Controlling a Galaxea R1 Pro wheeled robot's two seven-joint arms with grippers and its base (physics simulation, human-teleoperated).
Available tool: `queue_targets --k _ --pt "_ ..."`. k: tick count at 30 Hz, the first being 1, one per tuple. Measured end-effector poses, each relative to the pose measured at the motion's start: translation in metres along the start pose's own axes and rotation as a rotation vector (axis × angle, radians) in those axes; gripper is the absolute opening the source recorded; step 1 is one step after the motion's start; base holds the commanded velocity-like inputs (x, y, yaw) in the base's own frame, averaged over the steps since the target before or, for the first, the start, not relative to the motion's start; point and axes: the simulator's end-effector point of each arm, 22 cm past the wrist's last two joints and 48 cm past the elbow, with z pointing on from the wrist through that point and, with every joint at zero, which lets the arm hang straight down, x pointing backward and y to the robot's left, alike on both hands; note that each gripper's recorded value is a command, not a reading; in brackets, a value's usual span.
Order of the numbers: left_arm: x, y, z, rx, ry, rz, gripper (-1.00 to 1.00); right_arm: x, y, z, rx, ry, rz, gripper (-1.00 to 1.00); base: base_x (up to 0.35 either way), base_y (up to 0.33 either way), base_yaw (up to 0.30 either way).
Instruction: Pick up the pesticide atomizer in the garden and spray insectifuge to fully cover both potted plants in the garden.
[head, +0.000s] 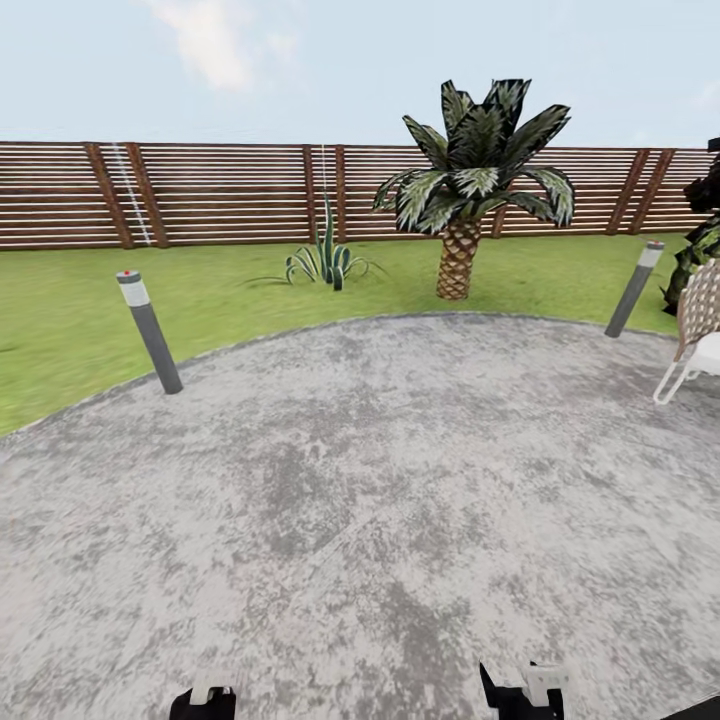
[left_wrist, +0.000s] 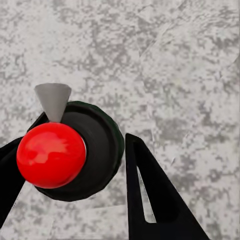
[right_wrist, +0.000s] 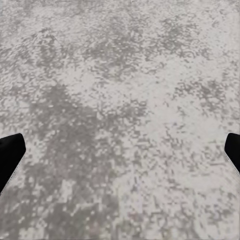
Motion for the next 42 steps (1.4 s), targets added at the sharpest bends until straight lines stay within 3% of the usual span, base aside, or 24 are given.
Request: queue_targets --k 21,42 --pt "-0.0005 0.0012 0.0001 -0.002 -0.001 0.001 -1.00 -0.0001 0.0000 0.0000 0.000 0.000 -0.001 1.00 0.340 0.000 0.015" --pt "0.0000 0.0013 0.0000 -0.002 0.000 0.001 -1.00 -0.0001 0.0000 0.0000 0.000 0.000 -0.001 1.00 0.340 0.000 0.260"
